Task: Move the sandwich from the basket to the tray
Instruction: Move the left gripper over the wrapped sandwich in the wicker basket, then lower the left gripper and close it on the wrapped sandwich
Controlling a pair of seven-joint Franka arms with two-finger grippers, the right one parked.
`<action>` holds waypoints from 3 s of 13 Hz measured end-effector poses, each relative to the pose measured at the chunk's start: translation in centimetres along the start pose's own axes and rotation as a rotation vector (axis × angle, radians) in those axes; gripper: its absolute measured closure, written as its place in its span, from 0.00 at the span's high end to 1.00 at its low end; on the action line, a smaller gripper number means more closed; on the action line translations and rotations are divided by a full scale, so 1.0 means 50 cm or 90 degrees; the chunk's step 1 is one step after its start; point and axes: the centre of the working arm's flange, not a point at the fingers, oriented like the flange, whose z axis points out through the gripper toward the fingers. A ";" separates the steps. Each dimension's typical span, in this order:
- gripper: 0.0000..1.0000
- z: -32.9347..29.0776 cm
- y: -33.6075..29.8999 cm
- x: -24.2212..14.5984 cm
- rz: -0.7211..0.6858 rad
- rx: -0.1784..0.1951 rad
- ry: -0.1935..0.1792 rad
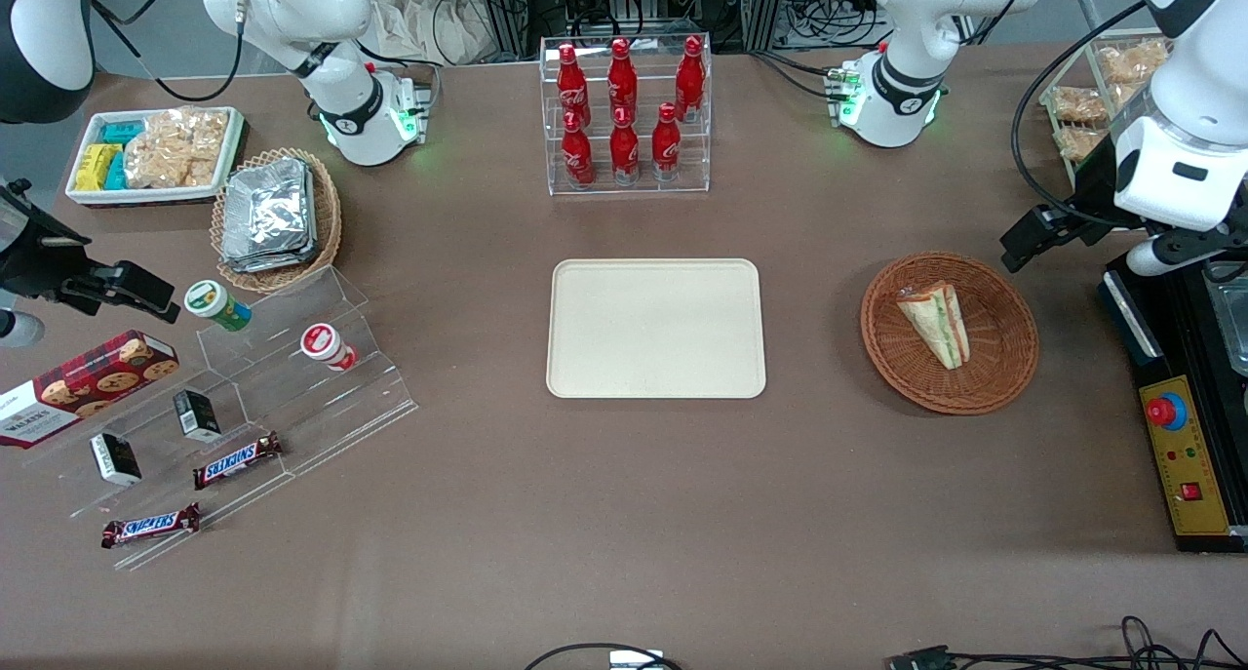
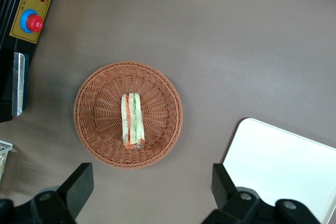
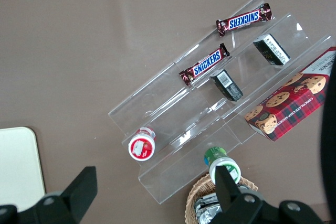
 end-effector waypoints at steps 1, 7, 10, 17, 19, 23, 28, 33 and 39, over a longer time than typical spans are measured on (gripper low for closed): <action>1.00 -0.003 0.000 -0.001 -0.001 0.000 -0.001; 1.00 -0.001 0.007 -0.011 -0.005 0.007 -0.013; 1.00 0.050 0.004 -0.014 -0.006 0.020 -0.039; 1.00 0.437 -0.111 -0.049 -0.111 0.014 -0.039; 1.00 0.512 -0.126 -0.072 -0.134 0.011 -0.033; 1.00 0.639 -0.139 -0.116 -0.144 0.002 -0.015; 1.00 0.754 -0.154 -0.153 -0.146 0.010 -0.024; 0.76 0.756 -0.154 -0.153 -0.146 0.010 -0.024; 0.33 0.717 -0.156 -0.138 -0.146 0.003 -0.013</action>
